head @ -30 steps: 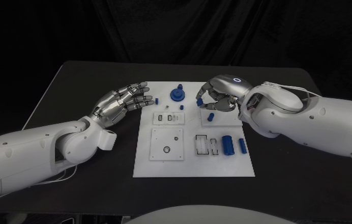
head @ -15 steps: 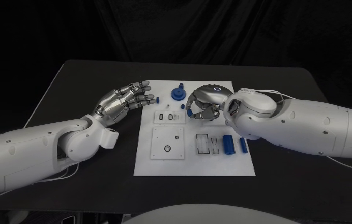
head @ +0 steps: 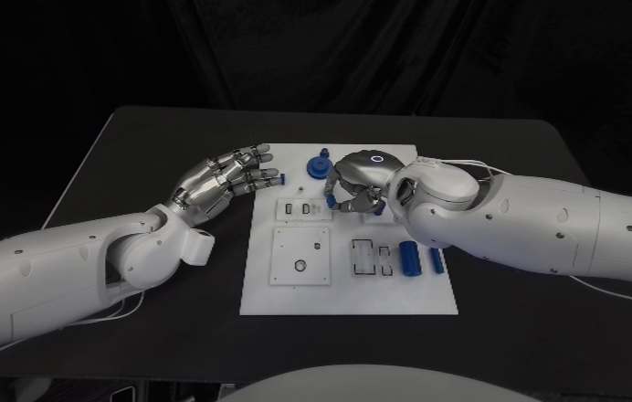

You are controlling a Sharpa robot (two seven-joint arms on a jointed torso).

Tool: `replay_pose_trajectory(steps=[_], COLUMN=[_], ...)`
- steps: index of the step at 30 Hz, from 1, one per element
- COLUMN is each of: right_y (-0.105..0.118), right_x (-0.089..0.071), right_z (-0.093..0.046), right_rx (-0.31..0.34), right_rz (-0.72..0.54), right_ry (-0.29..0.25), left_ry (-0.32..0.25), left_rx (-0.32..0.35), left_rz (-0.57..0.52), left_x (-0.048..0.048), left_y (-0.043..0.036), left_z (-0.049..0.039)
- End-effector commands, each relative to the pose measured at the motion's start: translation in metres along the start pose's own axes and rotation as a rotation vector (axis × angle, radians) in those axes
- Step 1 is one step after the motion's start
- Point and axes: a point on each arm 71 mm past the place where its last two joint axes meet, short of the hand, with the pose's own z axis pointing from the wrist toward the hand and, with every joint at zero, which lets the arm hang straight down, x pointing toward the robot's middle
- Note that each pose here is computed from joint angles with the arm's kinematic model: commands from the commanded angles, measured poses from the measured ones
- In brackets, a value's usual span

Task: Assemble the parts on the task board

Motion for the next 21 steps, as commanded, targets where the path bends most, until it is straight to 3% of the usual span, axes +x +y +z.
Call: replay_pose_trajectory(steps=[1, 13, 21], right_y=[0.000, -0.001, 0.002], right_x=[0.000, 0.006, 0.008], right_z=[0.002, 0.011, 0.013], right_rx=[0.019, 0.032, 0.021], right_rz=[-0.012, -0.024, -0.023], right_ry=[-0.011, 0.032, 0.031], left_ry=[0.004, 0.008, 0.010], left_rx=[0.082, 0.083, 0.084], left_rz=[-0.004, -0.006, -0.007], left_x=[0.0013, 0.0024, 0.0026], left_y=[-0.0053, -0.0046, -0.0045], left_z=[0.0002, 0.0016, 0.0020])
